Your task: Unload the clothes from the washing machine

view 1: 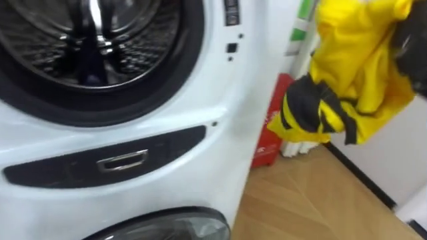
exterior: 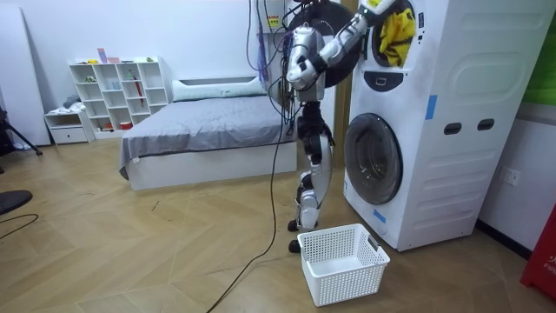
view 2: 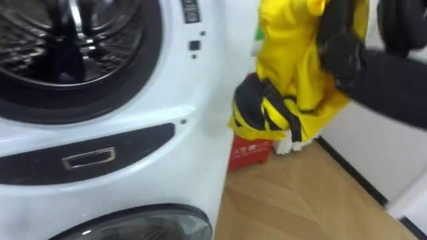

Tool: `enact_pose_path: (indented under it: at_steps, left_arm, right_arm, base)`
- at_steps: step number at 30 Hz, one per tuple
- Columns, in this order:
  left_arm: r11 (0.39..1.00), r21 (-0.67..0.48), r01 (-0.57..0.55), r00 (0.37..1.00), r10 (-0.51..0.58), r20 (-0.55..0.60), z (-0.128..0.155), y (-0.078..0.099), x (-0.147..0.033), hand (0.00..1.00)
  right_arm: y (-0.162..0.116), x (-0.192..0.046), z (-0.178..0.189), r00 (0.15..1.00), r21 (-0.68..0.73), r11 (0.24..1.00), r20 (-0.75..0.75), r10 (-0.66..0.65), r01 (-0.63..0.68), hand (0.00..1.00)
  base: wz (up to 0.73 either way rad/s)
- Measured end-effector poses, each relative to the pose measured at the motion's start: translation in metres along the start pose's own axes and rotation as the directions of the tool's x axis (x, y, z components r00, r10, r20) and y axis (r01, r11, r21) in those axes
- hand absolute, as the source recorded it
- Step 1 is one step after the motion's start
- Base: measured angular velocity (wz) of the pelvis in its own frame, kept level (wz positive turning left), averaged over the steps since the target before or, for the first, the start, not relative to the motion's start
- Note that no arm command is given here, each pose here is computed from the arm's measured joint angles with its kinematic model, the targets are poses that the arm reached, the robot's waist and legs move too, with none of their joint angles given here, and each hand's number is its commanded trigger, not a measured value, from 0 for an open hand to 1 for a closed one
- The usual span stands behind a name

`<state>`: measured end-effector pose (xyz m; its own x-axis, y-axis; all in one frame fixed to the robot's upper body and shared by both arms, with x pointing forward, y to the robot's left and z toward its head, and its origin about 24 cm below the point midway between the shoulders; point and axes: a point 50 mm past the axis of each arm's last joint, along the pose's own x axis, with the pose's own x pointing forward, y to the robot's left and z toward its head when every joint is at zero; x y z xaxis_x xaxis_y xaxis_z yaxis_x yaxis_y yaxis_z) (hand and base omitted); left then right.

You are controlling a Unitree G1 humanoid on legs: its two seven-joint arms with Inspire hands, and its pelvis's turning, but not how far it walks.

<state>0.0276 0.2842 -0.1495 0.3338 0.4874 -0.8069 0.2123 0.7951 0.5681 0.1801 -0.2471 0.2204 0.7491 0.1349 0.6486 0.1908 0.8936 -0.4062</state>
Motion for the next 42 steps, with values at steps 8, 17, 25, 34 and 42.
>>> enact_pose_path:
  at_steps: [8,17,25,34,42]
  left_arm:
    - [1.0,0.009,0.004,0.997,-0.004,0.072,0.027,0.004,0.006,0.0]
    - [0.992,0.098,0.08,0.987,-0.093,0.129,0.054,-0.012,0.008,0.0]
    - [0.992,0.012,0.124,0.976,-0.124,0.177,0.084,-0.023,0.007,0.0]
    - [0.988,-0.039,0.15,0.966,-0.138,0.217,0.098,-0.03,0.004,0.0]
    - [0.988,-0.051,0.145,0.96,-0.128,0.249,0.108,-0.033,0.003,0.0]
  right_arm:
    - [-0.001,-0.031,-0.055,0.946,0.107,0.992,-0.324,-0.029,0.067,1.0]
    - [0.029,-0.088,-0.129,0.756,0.288,0.941,-0.653,0.055,0.18,1.0]
    - [0.075,-0.14,-0.18,0.511,0.309,0.917,-0.848,0.144,0.254,1.0]
    - [0.074,-0.167,-0.2,0.357,0.165,0.934,-0.933,0.044,0.316,1.0]
    - [0.068,-0.183,-0.209,0.261,0.041,0.934,-0.964,-0.057,0.355,0.63]
  base:
    - [-0.58]
    - [-0.31]
    - [-0.15]
    - [-0.01]
    - [-0.01]
